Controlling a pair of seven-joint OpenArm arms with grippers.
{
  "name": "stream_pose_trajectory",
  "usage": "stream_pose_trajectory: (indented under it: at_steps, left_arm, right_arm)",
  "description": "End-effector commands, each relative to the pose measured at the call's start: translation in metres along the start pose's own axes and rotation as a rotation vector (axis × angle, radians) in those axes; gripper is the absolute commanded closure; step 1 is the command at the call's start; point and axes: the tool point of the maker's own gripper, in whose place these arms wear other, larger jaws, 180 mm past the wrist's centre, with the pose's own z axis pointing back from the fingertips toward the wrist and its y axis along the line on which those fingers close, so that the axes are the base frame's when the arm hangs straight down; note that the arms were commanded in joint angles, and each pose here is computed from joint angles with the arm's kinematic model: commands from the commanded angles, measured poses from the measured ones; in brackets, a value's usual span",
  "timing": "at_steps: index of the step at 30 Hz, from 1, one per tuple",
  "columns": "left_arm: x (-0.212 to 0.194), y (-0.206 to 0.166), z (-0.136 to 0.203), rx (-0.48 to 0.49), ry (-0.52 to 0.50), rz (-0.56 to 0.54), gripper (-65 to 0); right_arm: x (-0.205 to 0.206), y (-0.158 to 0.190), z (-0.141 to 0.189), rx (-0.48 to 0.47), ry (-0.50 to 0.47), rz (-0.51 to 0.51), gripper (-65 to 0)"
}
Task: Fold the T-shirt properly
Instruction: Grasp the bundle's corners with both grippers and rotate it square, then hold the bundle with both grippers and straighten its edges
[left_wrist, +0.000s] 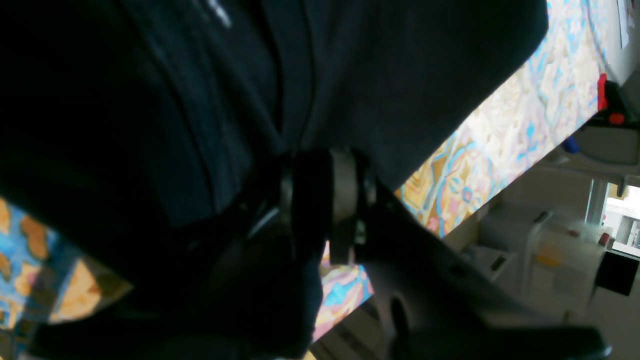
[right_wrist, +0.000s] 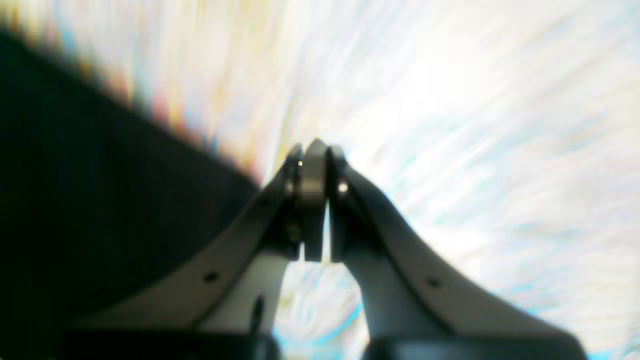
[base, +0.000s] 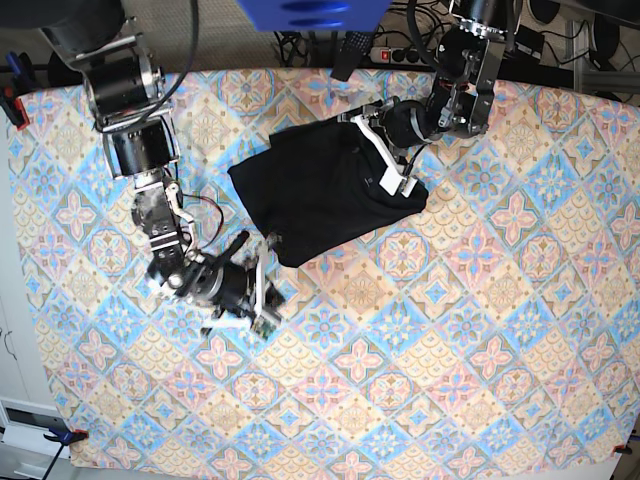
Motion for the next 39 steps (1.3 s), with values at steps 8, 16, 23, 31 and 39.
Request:
stream_pose_trajectory:
  at_steps: [8, 16, 23, 31, 39]
  left_arm:
    - [0.006, 0.002, 0.003, 0.006, -0.019, -0.010, -8.1]
    - [0.003, 0.003, 0.003, 0.008, -0.008, -0.012, -8.1]
    - [-0.008, 0.007, 0.006, 0.017, 0.046, -0.075, -8.1]
    - [-0.012, 0.013, 0.008, 0.029, 0.069, -0.111, -7.9]
    - [0.017, -0.022, 0.029, -0.023, -0.030, -0.201, -7.8]
  right_arm:
    - [-0.006, 0.024, 0.021, -0.010, 0.017, 0.042, -0.6]
    - [-0.043, 0.063, -0.005, 0.114, 0.123, 0.034, -0.4]
    - [-0.055, 0.066, -0.036, 0.170, 0.109, -0.090, -0.4]
    - [-0.033, 0.058, -0.036, 0.152, 0.039, -0.078, -0.3]
    - [0.002, 0.038, -0.017, 0.089, 0.002, 0.034, -0.3]
